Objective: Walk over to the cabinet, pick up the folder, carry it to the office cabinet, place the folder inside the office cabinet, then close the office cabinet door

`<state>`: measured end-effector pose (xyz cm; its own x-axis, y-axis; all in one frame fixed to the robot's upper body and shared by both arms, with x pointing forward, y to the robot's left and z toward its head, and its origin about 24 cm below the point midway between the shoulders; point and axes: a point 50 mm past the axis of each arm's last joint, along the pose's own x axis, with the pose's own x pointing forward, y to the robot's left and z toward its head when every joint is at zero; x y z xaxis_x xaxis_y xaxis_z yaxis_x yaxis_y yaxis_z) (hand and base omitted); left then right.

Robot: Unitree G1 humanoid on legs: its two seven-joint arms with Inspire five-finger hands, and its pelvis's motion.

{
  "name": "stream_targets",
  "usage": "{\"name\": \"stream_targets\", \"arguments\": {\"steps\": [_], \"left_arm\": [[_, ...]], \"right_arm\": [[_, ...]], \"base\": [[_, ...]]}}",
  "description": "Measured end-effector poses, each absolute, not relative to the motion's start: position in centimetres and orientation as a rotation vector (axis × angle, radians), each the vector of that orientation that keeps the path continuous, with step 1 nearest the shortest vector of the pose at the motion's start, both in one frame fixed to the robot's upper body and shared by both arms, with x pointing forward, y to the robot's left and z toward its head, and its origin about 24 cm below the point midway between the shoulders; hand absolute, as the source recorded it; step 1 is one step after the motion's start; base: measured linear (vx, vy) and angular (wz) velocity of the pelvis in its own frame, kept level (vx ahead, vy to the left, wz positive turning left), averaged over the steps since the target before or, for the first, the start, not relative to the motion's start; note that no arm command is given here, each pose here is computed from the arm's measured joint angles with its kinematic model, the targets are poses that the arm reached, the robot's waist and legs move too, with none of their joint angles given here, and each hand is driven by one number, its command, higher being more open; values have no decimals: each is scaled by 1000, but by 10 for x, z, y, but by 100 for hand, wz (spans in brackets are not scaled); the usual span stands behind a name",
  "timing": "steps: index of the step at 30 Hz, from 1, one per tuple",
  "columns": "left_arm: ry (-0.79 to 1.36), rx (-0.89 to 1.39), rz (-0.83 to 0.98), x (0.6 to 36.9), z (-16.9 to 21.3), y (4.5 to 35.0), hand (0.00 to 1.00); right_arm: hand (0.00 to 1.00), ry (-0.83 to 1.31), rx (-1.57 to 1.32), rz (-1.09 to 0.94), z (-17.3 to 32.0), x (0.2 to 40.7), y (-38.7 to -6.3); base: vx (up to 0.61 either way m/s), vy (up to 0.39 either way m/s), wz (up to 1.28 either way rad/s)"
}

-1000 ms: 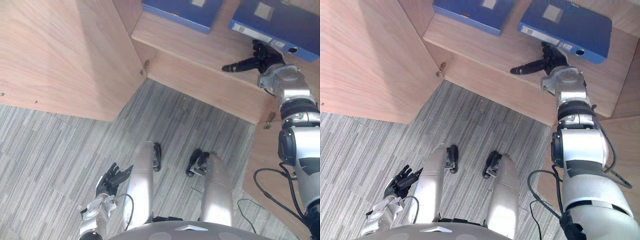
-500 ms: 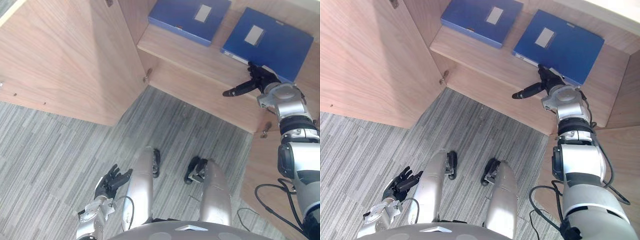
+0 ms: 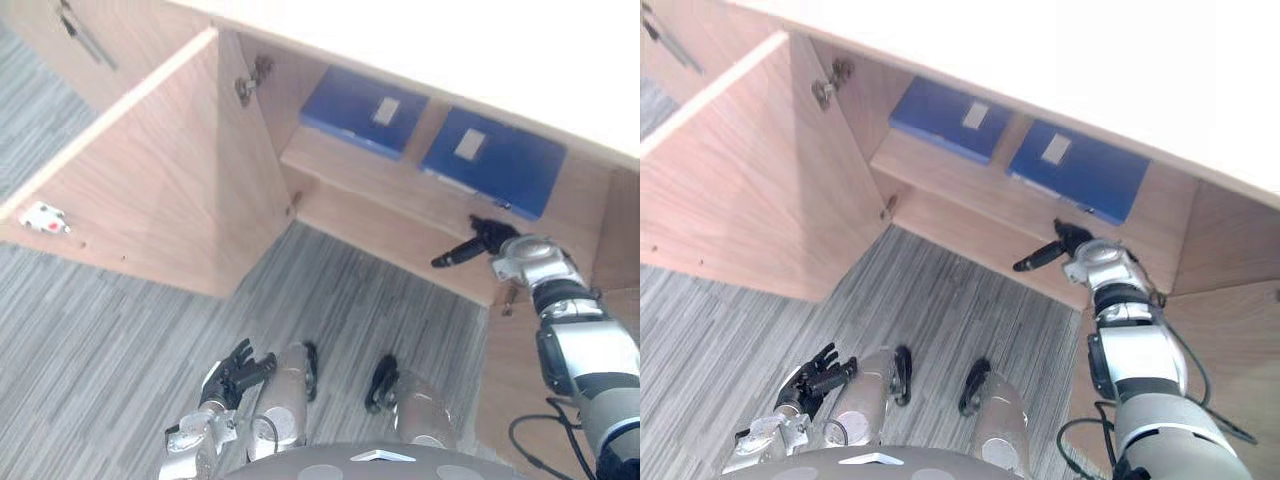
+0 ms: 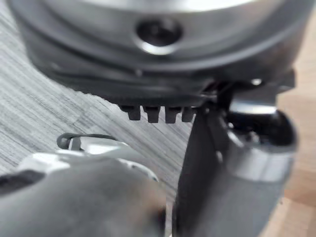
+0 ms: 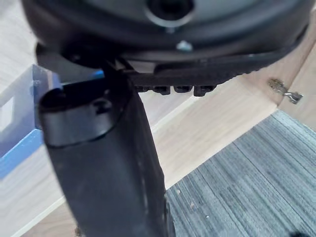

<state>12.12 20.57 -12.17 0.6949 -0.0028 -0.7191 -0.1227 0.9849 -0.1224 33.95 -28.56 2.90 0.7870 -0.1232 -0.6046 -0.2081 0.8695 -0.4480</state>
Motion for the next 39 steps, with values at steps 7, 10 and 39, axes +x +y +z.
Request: {"name": "stream_targets", "arguments": {"steps": [7, 10, 39], "left_arm": [[934, -74, -18, 127, -141, 192, 100], [987, -45, 11, 123, -147, 194, 100], [1136, 35, 210, 86, -160, 229, 100]], "right_arm": [[100, 627, -254, -58, 15, 331, -284], [100, 621, -238, -75, 10, 328, -285], [100, 1041, 196, -319, -150, 105, -225]], "base": [[61, 39, -29], [-50, 77, -48], [-17, -12, -53]]}}
